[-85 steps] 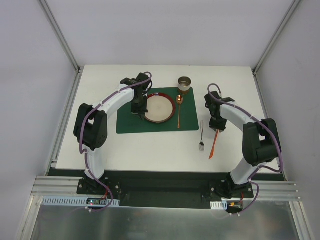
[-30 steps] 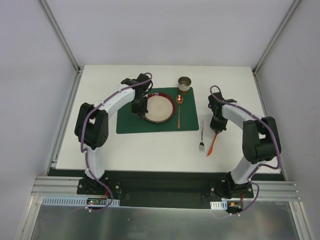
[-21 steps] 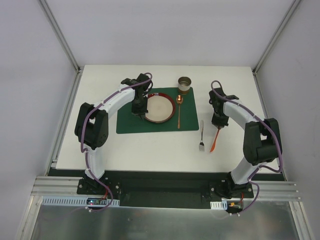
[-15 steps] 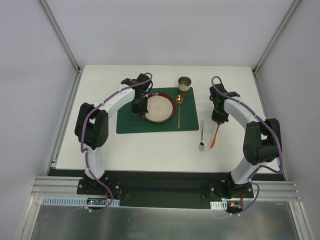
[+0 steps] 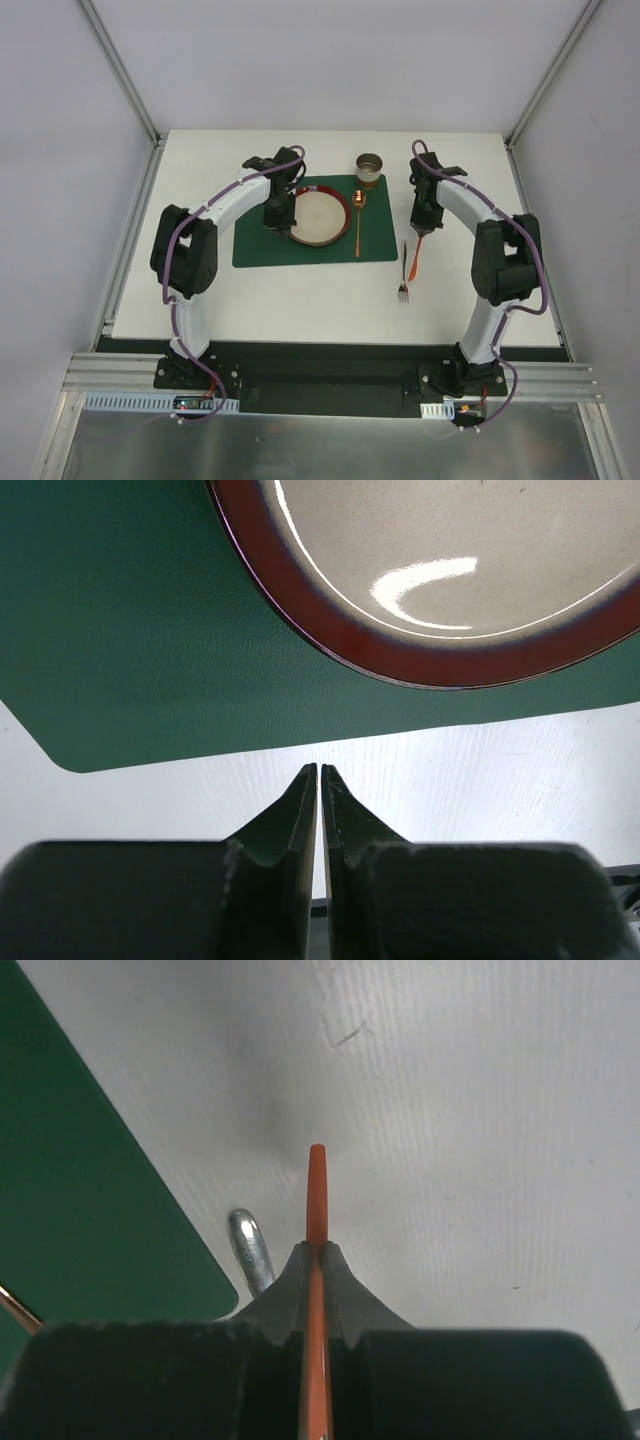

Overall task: Set the dinner table for one person
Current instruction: Pick up the knife at the center of the board, then place the knife on the napkin.

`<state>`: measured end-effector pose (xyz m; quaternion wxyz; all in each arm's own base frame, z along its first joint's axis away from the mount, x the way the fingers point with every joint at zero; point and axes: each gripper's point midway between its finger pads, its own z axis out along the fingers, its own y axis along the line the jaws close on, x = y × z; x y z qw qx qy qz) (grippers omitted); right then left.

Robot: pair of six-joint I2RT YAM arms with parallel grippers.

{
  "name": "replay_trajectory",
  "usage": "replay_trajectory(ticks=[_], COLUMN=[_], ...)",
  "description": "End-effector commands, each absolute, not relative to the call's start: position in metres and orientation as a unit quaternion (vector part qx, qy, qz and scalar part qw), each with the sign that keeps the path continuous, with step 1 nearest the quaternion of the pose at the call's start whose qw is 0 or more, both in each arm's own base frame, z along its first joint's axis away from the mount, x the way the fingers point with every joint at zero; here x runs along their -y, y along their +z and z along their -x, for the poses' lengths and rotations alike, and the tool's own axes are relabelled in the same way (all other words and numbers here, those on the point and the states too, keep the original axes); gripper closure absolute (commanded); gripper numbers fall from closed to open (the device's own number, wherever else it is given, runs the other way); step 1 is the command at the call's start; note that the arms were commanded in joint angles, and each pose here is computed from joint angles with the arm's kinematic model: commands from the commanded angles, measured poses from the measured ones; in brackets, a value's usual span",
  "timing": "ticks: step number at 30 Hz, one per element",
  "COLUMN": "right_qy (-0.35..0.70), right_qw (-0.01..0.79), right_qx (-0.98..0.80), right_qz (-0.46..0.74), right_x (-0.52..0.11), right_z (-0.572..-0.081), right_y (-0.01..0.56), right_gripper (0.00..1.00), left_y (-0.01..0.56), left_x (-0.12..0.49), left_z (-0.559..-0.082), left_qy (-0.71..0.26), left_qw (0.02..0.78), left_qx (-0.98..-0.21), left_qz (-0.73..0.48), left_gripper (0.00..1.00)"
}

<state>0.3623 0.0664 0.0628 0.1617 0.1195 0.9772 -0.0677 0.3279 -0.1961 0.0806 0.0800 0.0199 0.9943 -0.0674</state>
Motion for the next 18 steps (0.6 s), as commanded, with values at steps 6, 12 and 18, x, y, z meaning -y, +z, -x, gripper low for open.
replay_trajectory(ticks=[6,12,18], right_qy=[-0.026,-0.003,0.021], right_qw=[0.172,0.204,0.233], right_qx=[-0.983,-0.978,-0.972], right_qz=[-0.056,-0.033,-0.008], right_x=[-0.105,-0.120,-0.132], right_z=[-0.390,-0.408,-0.432], right_y=[0.072,0.080,0.087], right_gripper=[1.00,1.00,0.99], left_y=[0.082,0.082,0.081], left_x=[0.196,0.197,0.200], left_z=[-0.336,-0.337,-0.336], left_qy=[-0.071,-0.072,-0.083], left_qw=[0.079,0.079,0.071], left_qx=[-0.994,-0.994,-0.994], left_qz=[-0.014,-0.014,-0.017], left_gripper=[0.96,0.96,0.96])
